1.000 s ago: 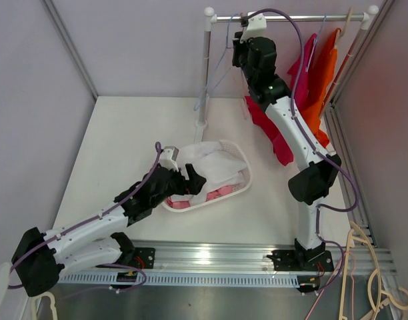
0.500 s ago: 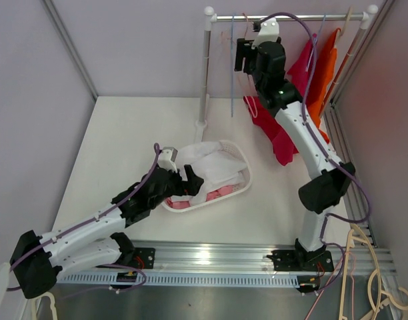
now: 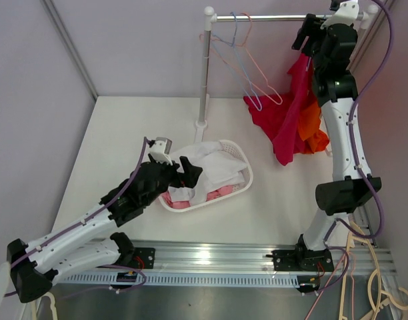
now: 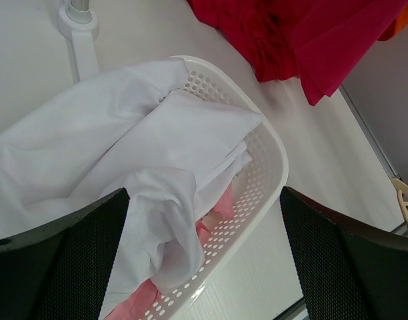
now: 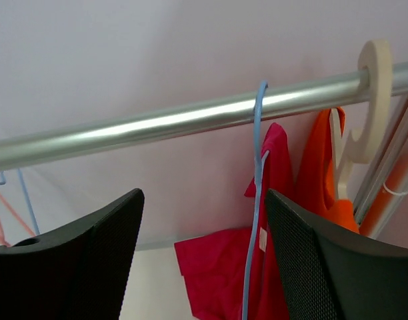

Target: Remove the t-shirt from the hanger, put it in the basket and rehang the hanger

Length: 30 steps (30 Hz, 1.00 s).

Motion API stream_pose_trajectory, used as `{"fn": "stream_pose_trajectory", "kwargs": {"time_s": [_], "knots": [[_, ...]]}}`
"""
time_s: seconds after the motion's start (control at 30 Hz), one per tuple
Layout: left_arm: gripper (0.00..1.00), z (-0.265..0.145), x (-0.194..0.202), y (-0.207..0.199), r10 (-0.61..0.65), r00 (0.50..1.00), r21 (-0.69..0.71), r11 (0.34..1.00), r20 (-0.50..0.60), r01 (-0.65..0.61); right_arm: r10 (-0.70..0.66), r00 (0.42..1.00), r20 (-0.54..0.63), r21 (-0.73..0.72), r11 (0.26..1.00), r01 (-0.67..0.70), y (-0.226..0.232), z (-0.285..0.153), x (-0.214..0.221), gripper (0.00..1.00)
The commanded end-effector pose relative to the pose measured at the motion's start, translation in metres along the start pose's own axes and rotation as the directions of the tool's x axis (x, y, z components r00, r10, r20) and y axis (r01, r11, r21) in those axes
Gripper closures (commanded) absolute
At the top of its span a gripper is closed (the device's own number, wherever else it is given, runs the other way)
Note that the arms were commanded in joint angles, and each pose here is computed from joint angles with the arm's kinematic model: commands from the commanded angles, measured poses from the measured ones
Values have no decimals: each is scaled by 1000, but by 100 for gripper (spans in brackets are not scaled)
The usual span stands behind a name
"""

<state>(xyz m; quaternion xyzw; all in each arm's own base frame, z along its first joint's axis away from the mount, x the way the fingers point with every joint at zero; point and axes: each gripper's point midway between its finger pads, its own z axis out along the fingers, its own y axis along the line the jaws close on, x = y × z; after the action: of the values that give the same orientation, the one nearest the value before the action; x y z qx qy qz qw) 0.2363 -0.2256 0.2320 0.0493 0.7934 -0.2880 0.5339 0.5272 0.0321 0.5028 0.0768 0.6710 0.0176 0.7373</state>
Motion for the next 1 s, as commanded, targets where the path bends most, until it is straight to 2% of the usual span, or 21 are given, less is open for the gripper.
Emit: {"fn": "stream_pose_trajectory", "kwargs": {"time_s": [0.0,0.27,0.57,0.67,0.7,0.73,0.77,0.97], "knots": [[0,-4,-11,-6,25,999,9,1000,22,-26,-2,999,-48,-1,1000,2,0,16,11,23],[0,-1,-16,-7,45,999,2,999,26,-45,-3,998,-65,117,993,11,-21,37,32,24],[0,1,-17,-7,61,998,0,998,30,-61,-15,997,-79,171,985,28,-40,57,52,25],[0,3,-16,-8,71,997,-1,997,24,-71,-13,996,-83,182,983,28,-46,63,59,58],[0,4,-18,-9,71,997,0,997,27,-71,-13,996,-84,185,982,29,-48,64,60,76],[1,4,-17,-9,73,997,2,997,24,-73,-13,997,-81,187,982,28,-48,65,59,85],[1,4,-17,-9,76,997,2,997,24,-76,-10,997,-82,187,982,25,-50,66,61,99],[0,2,-22,-15,98,994,33,995,43,-99,-2,999,-47,115,993,8,-38,53,41,100]]}}
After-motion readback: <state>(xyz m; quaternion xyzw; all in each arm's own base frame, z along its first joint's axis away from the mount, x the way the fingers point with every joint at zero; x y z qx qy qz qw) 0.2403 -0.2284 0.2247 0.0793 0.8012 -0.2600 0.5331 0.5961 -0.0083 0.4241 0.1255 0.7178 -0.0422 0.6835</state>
